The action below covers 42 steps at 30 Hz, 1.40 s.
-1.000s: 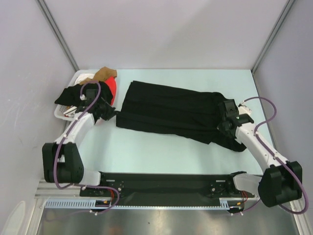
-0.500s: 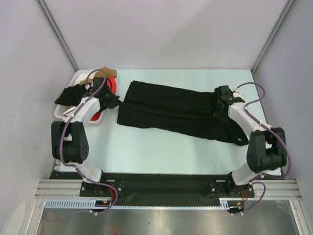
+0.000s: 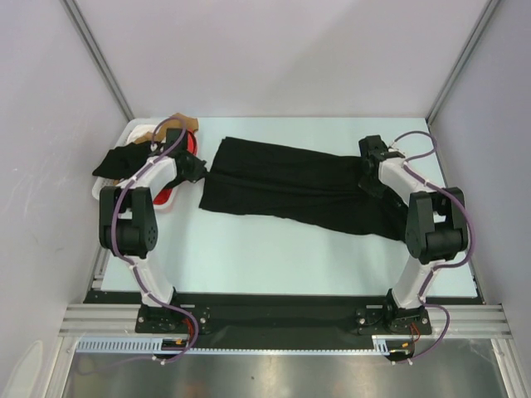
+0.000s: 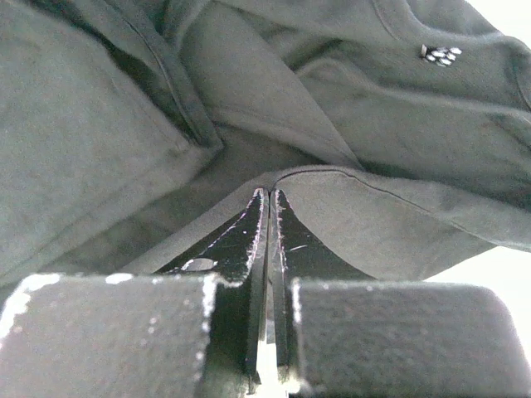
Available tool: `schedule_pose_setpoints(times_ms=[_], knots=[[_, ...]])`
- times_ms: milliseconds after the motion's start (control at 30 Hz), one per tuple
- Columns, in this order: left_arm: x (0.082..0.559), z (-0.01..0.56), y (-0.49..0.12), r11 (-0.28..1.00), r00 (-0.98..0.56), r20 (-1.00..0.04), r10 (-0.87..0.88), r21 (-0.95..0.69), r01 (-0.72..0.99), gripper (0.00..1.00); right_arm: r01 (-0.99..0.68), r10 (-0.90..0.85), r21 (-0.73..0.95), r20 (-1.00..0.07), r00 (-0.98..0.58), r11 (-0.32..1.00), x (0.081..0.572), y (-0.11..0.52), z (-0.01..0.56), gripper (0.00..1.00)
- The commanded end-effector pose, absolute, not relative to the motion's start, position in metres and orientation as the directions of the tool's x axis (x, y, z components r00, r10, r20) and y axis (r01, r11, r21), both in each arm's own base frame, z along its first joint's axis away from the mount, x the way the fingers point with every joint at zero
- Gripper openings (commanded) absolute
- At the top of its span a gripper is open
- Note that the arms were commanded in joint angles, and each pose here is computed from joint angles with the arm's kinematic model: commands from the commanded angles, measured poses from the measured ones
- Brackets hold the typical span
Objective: Fold and stack the tank tops
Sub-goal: Fold the tank top
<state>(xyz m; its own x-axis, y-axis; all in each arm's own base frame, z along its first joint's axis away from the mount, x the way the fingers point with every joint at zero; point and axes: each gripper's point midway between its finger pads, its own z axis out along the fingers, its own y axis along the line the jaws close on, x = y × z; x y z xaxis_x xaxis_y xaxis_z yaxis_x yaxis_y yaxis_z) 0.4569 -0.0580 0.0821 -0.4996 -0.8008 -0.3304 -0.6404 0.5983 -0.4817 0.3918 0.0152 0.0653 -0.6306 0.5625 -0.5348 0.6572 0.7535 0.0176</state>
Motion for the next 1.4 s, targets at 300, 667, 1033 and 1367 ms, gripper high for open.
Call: schedule_pose_setpoints(times_ms=[300,667,1033,1367], knots=[[0.496,0.079,-0.055,0.571,-0.432,-0.374,-0.821,-0.507,-0.646,0.00,0.671,0.567,0.016,-0.550,-0.613,0.741,0.425,0.007,0.047,0.00],[0.512,0.074,-0.048,0.569,-0.412,-0.397,-0.820,-0.493,-0.658,0.05,0.676,0.576,0.036,-0.558,-0.598,0.736,0.435,0.002,0.042,0.00],[0.519,0.092,-0.056,0.617,-0.436,-0.437,-0.787,-0.540,-0.573,0.47,0.658,0.571,0.087,-0.589,-0.572,0.748,0.433,0.003,0.057,0.08],[0.507,0.154,-0.095,0.786,-0.551,-0.572,-0.607,-0.537,-0.308,0.61,0.627,0.551,0.148,-0.654,-0.518,0.765,0.413,-0.006,0.096,0.54]])
